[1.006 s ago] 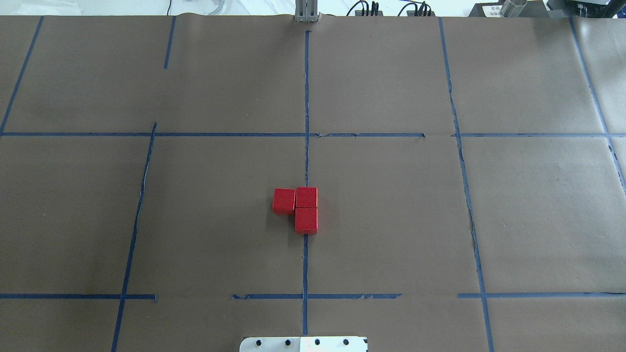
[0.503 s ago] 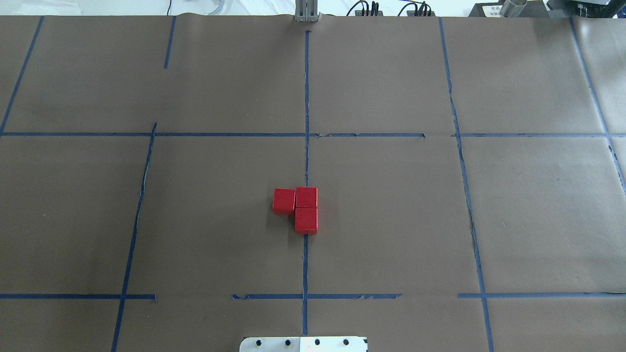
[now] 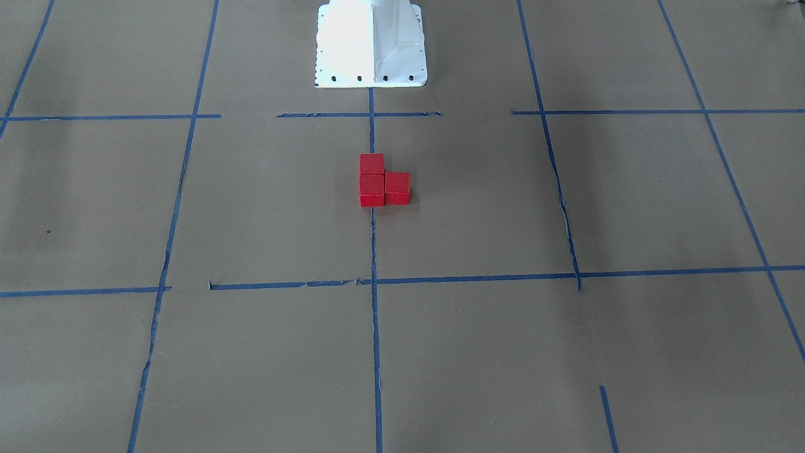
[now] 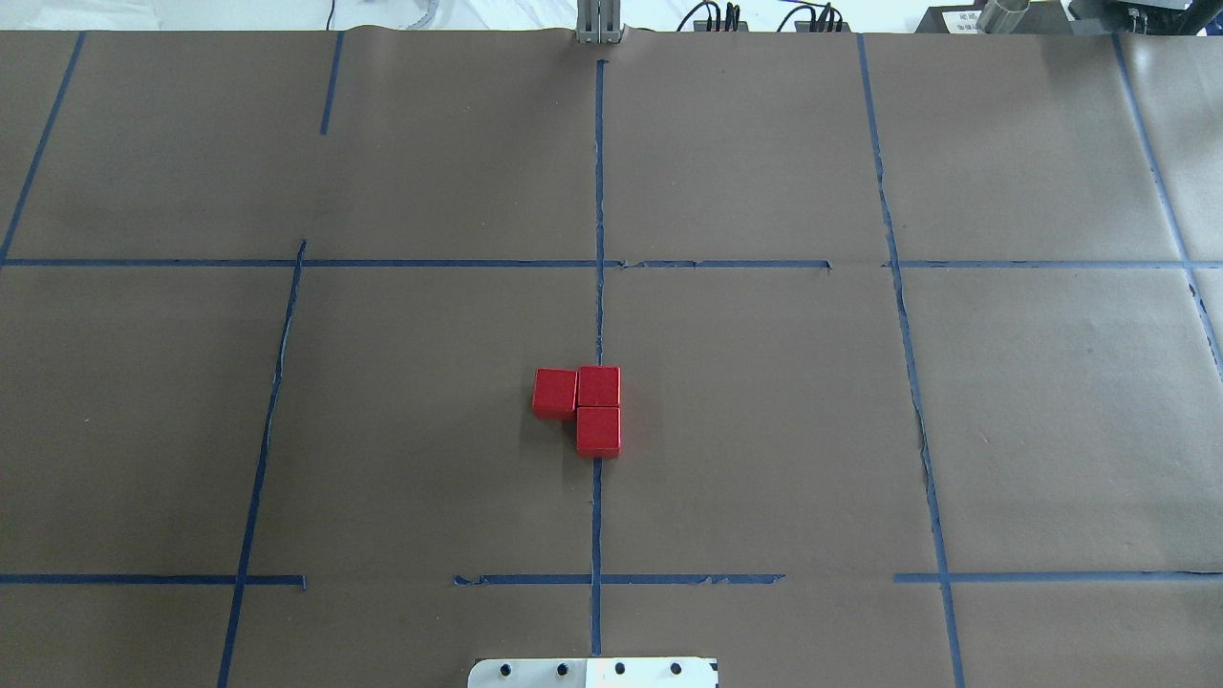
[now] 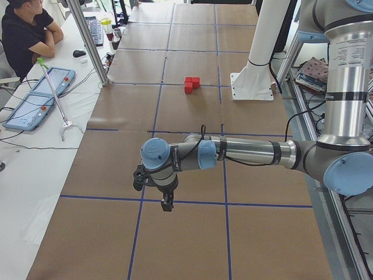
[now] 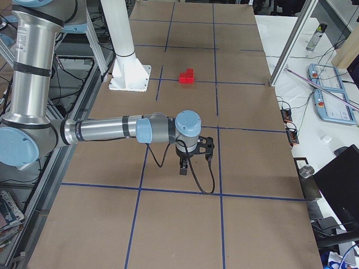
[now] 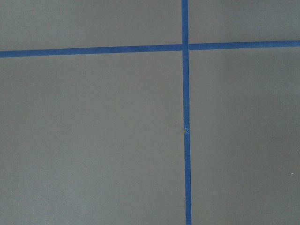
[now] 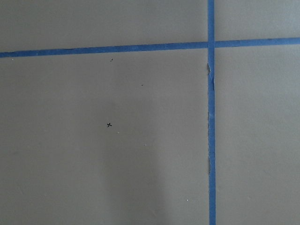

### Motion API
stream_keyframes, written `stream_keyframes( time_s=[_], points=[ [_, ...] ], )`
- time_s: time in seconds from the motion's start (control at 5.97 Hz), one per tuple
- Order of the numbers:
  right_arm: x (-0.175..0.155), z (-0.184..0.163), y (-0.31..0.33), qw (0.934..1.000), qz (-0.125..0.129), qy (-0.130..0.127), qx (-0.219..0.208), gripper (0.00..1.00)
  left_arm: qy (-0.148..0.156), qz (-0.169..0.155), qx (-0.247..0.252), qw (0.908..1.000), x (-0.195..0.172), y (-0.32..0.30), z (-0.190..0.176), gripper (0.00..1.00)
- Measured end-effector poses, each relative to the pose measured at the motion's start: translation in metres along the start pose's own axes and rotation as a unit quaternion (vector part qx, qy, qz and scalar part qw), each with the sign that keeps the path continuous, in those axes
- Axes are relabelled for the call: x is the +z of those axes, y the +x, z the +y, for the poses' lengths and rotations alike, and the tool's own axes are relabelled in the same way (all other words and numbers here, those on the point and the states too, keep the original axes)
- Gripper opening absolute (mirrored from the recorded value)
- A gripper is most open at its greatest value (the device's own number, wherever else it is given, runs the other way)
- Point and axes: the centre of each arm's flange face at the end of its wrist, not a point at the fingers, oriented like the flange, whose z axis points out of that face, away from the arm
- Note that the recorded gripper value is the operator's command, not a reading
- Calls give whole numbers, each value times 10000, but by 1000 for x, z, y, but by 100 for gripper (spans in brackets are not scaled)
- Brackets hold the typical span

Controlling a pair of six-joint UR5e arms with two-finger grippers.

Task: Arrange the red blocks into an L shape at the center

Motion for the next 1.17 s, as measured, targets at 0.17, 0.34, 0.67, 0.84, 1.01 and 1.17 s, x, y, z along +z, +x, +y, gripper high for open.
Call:
stream_keyframes(
  time_s=[0.17, 0.34, 0.67, 0.84, 1.01, 1.17],
  points=[
    [2, 3, 3, 10000, 24, 15, 4, 100, 38, 103, 26, 9999, -2, 5, -3, 100],
    [3, 4, 5, 10000, 49, 20, 29, 100, 76, 137, 62, 9999, -5, 9, -6, 100],
    [5, 7, 10, 9999, 125, 0, 79, 100, 66, 166, 48, 9998, -4, 9, -7, 100],
    [6, 7, 12, 9997, 206, 2, 89, 100, 46, 172, 27, 9998, -2, 6, -6, 100],
    [6, 7, 13, 9996, 269, 9, 88, 100, 28, 175, 7, 9998, 0, 4, -6, 100],
    [5, 7, 13, 9995, 303, 12, 78, 100, 25, 176, 4, 9998, 1, 4, -6, 100]
  ],
)
